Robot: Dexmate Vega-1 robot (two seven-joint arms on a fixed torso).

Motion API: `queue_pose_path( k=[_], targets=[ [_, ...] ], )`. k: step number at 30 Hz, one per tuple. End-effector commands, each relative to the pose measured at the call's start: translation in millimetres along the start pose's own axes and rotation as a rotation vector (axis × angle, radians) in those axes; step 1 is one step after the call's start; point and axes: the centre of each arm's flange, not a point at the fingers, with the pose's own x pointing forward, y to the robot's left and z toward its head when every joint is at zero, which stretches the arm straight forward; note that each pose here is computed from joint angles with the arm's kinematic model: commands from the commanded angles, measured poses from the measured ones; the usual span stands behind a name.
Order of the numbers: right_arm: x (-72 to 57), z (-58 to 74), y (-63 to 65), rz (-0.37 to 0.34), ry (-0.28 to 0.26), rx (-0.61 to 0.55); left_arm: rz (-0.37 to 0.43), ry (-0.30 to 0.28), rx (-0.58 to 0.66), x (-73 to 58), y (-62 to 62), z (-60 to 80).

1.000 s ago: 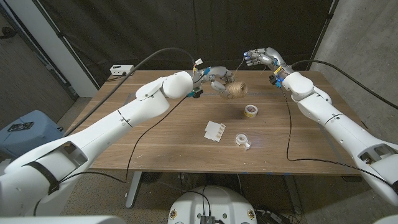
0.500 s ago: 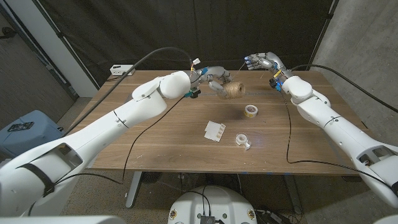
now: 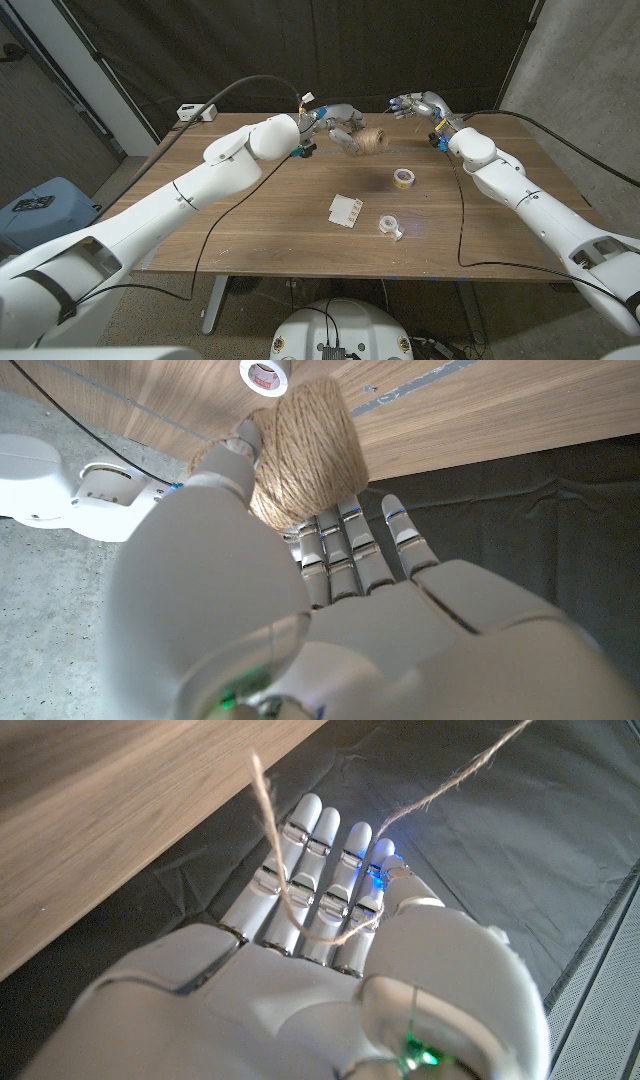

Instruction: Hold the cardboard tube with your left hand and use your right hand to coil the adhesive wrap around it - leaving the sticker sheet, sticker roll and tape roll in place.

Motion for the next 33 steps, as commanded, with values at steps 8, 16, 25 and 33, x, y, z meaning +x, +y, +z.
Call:
queue_pose_path(
  k=[8, 16, 25, 33],
  targets=[
    [-11.6, -0.2, 31.3, 0.007, 0.039, 0.002, 0.053, -0.009, -0.016, -13.0, 11.0, -5.7],
    [-11.4, -0.9, 42.4, 0.013, 0.056, 0.005, 0.072, -0.010, -0.023, -16.0, 16.1, -13.3],
    [-6.2, -5.5, 56.9, 0.037, 0.074, 0.014, 0.092, 0.014, -0.018, -22.2, 22.6, -23.5],
    [-5.7, -9.8, 67.5, 0.052, 0.091, 0.017, 0.109, 0.019, -0.024, -25.1, 28.0, -28.5]
  ],
)
